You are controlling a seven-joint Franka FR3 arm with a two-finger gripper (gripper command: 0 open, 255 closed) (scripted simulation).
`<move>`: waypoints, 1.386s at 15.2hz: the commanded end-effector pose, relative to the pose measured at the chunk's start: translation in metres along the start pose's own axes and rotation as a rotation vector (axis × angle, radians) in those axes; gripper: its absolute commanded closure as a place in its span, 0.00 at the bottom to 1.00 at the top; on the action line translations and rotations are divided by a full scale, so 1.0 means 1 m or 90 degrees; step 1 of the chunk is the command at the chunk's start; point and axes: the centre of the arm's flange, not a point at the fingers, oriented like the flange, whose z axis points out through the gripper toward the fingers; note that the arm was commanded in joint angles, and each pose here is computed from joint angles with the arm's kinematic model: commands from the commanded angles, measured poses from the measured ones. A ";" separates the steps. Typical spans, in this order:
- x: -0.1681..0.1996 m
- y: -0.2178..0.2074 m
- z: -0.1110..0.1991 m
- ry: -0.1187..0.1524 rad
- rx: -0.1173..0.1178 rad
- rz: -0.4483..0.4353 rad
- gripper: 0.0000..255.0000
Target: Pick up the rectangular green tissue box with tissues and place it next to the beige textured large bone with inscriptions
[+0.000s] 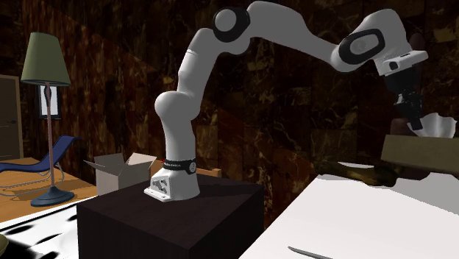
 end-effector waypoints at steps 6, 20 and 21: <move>-0.008 0.010 0.035 0.000 0.000 0.000 1.00; -0.020 0.022 0.082 0.000 0.000 0.000 1.00; -0.020 0.022 0.082 0.000 0.000 0.000 1.00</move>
